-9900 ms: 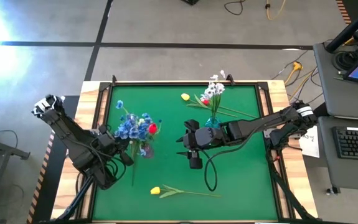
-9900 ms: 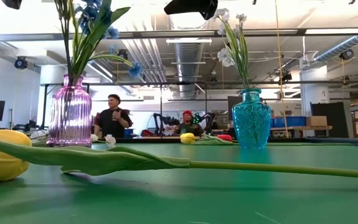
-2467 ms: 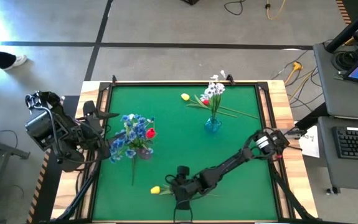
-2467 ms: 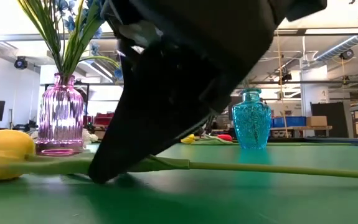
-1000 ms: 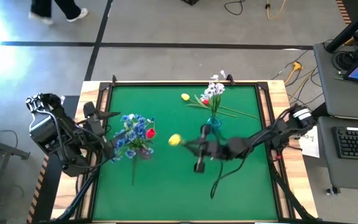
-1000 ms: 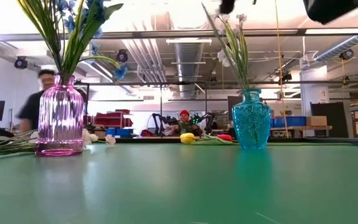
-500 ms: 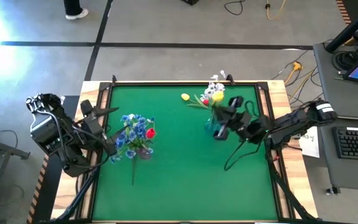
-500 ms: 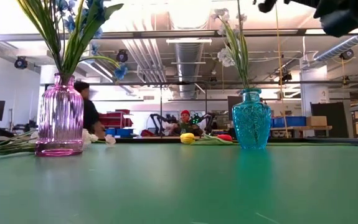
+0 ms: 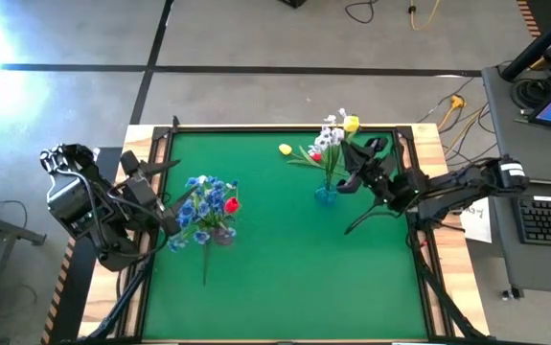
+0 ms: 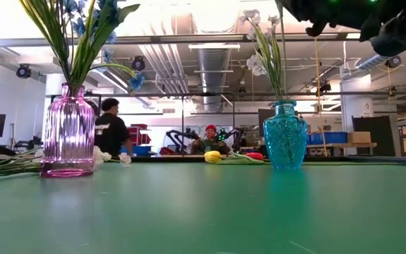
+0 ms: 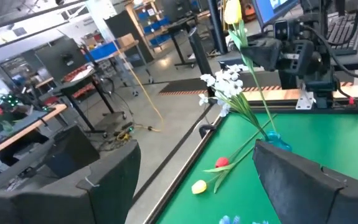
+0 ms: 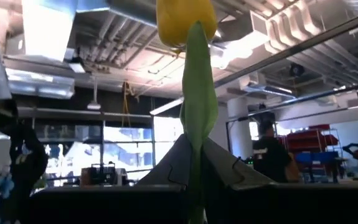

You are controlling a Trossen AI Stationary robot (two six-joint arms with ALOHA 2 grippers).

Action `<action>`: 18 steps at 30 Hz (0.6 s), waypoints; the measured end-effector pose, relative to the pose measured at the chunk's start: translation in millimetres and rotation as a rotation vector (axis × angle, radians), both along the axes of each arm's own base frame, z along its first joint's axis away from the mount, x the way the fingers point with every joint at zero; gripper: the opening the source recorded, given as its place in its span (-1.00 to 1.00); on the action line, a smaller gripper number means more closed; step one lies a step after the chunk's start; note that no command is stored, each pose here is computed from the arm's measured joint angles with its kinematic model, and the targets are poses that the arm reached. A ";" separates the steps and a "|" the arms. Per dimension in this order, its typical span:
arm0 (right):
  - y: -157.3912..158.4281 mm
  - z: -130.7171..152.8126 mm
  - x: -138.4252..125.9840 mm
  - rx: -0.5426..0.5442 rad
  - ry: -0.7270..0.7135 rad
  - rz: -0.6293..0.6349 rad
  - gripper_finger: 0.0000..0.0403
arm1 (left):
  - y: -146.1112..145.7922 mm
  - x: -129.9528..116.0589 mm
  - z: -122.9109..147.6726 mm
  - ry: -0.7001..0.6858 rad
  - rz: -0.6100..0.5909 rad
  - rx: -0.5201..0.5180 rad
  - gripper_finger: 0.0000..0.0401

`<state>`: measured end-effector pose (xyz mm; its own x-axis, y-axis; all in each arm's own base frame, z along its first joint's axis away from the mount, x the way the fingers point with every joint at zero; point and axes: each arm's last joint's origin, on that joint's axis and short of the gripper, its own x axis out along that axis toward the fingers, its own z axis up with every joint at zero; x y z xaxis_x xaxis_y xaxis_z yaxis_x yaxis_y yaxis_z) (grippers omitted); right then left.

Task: Sort flowers into vase by color
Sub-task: Put the bottom yellow tulip into the blue vase

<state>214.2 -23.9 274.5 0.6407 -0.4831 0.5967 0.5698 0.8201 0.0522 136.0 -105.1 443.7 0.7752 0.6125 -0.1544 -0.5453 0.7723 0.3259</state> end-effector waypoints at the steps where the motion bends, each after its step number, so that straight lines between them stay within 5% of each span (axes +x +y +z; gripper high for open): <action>1: -0.4 0.8 0.3 0.002 -0.005 0.003 -0.94 | 0.1 -0.1 0.1 0.000 0.000 0.000 0.48; 18: -0.6 -0.6 1.9 -0.059 0.049 -0.054 -0.94 | -0.1 0.1 0.1 -0.002 0.000 -0.002 0.48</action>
<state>216.1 -24.5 273.9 0.6441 -0.4829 0.5933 0.6140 0.7889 -0.0244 136.1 -105.2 443.7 0.7756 0.6120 -0.1546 -0.5456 0.7731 0.3234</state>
